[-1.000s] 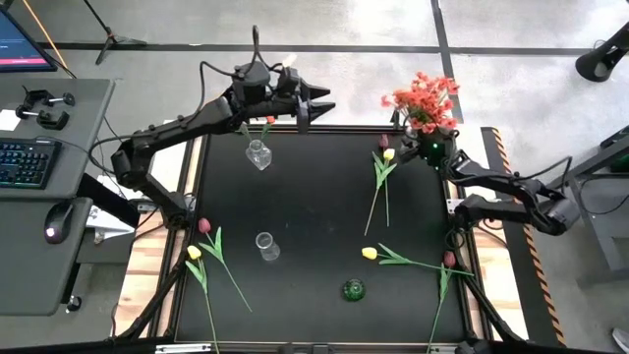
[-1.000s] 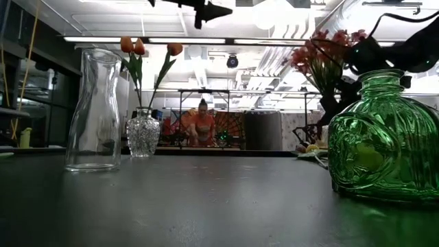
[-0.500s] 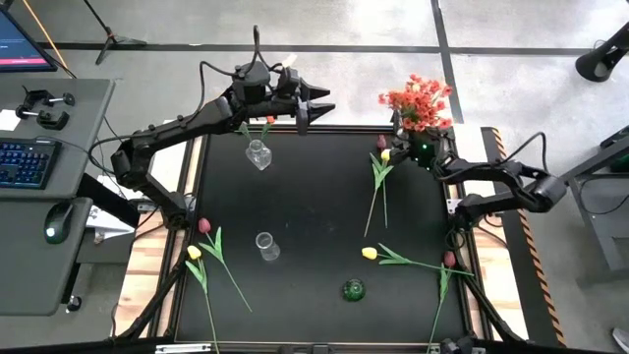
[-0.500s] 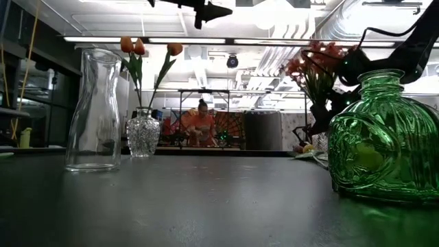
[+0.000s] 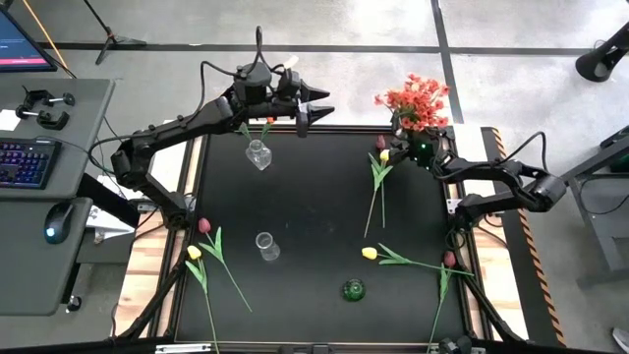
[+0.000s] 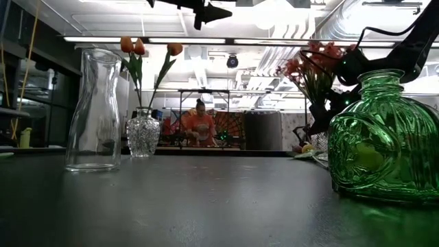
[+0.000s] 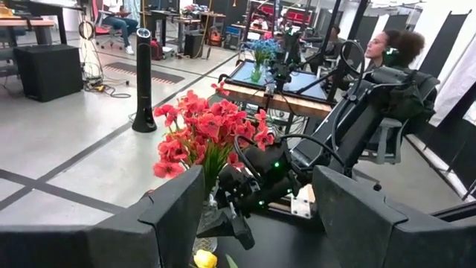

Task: Sort flowers into vase by color
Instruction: Put the red flowers into the top right transparent vase

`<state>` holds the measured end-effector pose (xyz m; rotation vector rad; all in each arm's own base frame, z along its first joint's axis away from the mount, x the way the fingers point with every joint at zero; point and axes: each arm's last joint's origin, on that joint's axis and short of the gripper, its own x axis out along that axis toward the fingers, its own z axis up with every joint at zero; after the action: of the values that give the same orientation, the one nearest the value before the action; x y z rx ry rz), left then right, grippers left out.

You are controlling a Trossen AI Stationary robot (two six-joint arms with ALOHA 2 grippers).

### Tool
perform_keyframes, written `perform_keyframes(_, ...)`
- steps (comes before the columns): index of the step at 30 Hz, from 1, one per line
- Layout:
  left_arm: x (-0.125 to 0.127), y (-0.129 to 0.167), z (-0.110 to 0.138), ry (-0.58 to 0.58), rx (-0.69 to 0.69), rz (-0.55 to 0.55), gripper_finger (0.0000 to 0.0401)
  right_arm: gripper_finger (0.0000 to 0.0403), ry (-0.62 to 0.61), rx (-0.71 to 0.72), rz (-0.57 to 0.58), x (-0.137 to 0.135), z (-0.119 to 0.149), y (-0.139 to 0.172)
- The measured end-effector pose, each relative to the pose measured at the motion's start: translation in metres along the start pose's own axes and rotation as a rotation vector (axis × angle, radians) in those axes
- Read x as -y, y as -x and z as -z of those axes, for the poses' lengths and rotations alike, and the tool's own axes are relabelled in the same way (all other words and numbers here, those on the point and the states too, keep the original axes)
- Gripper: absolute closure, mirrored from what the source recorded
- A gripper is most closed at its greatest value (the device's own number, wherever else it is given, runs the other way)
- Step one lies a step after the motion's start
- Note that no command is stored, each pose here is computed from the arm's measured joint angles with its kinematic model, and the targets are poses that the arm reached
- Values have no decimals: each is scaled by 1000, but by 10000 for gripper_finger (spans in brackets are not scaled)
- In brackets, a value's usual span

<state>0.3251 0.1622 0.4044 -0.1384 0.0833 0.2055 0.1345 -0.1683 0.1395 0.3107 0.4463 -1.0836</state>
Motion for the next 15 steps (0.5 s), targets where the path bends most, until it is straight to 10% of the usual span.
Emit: perform_keyframes(15,0,0,2,-11,-16,-1,162,170,-11,30,-23,-3,2,-12)
